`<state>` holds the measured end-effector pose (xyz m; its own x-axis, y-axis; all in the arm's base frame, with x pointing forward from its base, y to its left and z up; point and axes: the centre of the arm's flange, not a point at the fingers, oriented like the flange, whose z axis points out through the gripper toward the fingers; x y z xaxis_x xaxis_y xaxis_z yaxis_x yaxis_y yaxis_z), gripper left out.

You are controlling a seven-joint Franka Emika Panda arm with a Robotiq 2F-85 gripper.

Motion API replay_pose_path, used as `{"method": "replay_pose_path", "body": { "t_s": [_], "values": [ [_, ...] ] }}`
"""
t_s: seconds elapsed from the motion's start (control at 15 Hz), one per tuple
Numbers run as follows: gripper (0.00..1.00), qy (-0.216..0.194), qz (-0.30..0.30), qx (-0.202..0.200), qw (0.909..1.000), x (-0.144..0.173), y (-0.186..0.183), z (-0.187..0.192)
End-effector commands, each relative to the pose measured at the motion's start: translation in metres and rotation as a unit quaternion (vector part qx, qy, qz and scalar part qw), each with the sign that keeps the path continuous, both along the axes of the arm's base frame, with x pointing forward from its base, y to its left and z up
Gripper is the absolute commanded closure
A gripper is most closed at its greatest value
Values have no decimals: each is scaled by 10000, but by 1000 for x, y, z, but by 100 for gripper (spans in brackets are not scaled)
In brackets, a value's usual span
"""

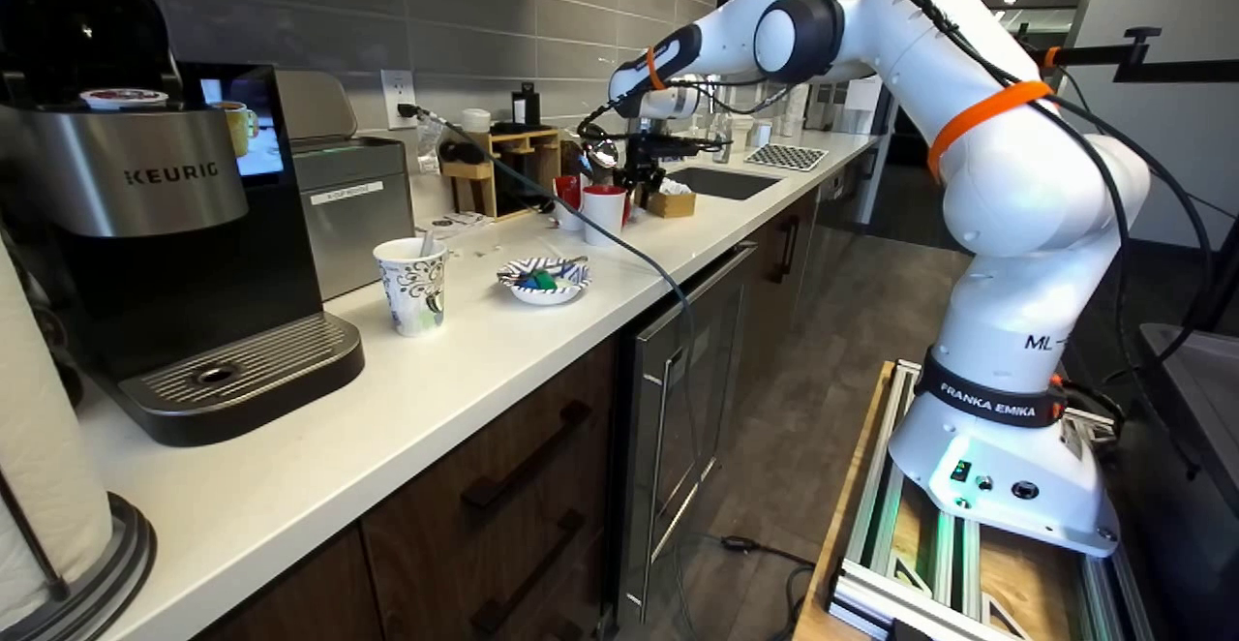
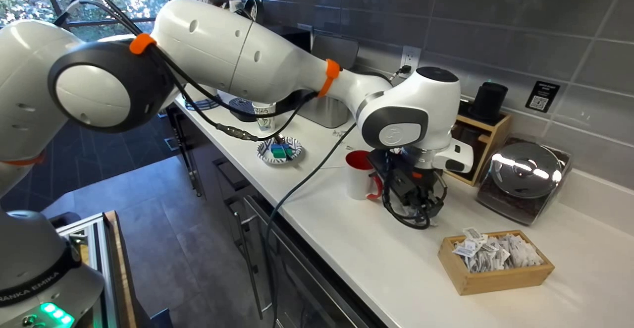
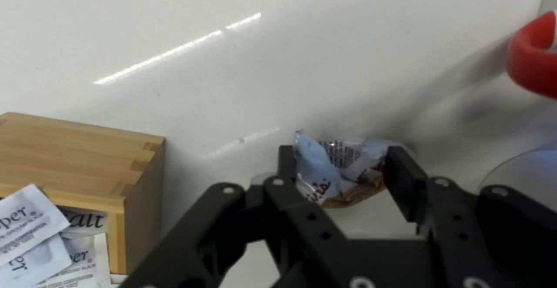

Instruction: Move the sauce packet to the blue and white bowl

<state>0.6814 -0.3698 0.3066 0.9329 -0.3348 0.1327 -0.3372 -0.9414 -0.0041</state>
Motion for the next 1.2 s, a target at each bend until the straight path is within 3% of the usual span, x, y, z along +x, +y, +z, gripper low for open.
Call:
{"method": "replay_pose_path", "body": {
  "t_s": [0.0,0.2,0.67,0.93,1.13],
  "values": [
    [76,180,-110,2,9998,13,-1,-4],
    [100,162,-138,-20,9998,12,-2,2],
    [99,160,-113,2,9998,7,-2,8],
    [99,-440,-235,-425,9978,-22,-30,82],
    [99,-1013,-259,-354,9939,-47,-41,139]
  ]
}}
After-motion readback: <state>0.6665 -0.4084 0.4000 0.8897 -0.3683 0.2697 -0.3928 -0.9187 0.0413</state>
